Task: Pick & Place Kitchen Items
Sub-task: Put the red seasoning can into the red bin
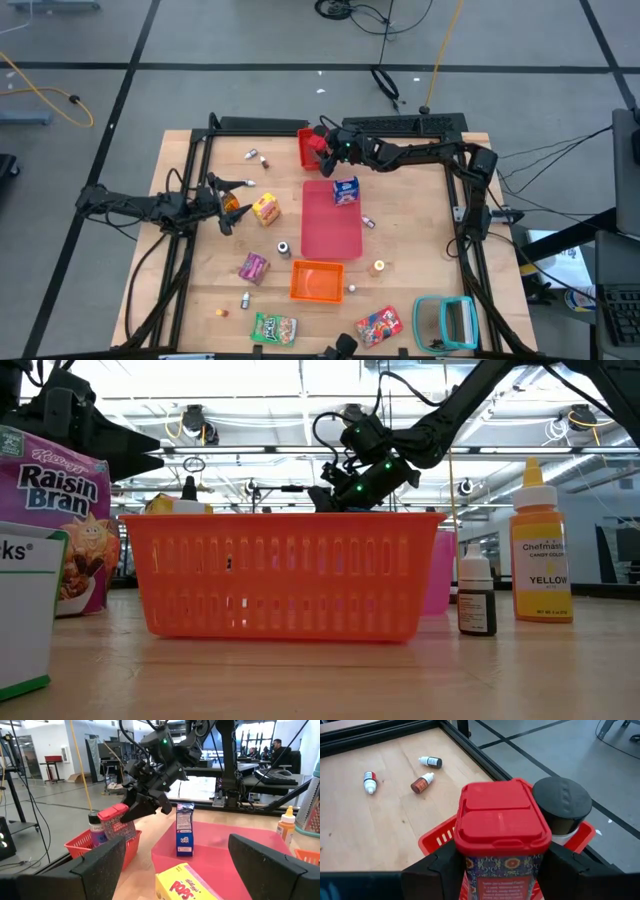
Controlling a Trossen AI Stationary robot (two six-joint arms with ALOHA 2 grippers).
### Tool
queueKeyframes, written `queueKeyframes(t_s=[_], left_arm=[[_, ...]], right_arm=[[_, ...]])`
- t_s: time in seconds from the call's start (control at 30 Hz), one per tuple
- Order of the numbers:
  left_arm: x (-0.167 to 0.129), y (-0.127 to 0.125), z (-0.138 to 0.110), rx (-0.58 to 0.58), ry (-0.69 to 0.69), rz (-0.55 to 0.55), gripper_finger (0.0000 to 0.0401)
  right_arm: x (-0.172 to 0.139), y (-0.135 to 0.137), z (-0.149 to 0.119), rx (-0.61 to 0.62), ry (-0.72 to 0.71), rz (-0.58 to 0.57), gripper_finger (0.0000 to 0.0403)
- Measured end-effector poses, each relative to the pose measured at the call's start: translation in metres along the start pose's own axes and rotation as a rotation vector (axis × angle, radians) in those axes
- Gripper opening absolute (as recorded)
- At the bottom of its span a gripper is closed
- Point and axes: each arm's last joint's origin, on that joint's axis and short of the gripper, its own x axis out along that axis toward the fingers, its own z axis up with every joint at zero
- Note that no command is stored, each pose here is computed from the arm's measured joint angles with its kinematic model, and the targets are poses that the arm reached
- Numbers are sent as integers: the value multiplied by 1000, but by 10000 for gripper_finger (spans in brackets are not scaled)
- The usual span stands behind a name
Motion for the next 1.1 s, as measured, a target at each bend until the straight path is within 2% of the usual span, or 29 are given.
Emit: queueKeyframes(t_s=[0.7,1.1], left_arm=[[0,0,0,0,0,0,351],[0,0,0,3,4,0,351]], right_arm=[[1,1,5,-9,-64,4,201],[29,2,-26,-18,-35,3,200]])
